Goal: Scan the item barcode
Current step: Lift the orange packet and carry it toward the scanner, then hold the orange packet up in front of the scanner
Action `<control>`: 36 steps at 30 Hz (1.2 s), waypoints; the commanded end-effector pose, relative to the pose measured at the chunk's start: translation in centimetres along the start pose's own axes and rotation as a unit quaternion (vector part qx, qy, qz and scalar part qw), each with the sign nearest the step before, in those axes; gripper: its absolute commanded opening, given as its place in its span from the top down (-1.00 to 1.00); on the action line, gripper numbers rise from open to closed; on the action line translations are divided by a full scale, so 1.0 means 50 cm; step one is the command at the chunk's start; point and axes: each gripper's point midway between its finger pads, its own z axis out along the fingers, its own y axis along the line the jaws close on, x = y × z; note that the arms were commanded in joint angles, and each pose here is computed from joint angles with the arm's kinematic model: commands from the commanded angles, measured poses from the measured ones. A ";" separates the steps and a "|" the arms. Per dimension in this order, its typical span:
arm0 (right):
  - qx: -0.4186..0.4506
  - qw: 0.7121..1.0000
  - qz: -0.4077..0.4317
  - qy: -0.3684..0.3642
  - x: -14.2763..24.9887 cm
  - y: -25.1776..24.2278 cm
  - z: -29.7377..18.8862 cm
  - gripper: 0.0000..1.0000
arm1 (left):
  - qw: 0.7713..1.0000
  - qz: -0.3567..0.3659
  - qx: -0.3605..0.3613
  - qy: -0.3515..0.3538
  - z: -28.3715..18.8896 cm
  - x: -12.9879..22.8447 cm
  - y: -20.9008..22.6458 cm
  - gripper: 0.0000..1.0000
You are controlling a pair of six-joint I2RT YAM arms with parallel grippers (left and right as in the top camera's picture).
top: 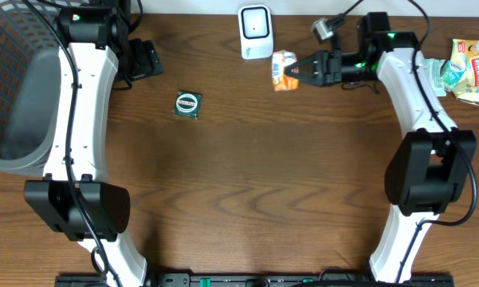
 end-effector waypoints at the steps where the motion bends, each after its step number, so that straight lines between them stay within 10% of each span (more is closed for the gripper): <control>1: -0.026 0.999 -0.020 0.011 0.010 0.038 0.029 0.98 | 1.000 0.005 -0.009 0.007 0.011 0.003 0.005 -0.96; 36: -0.026 0.998 -0.049 0.021 0.012 0.037 0.046 0.98 | 1.000 0.005 -0.009 0.007 0.011 0.003 0.005 -0.95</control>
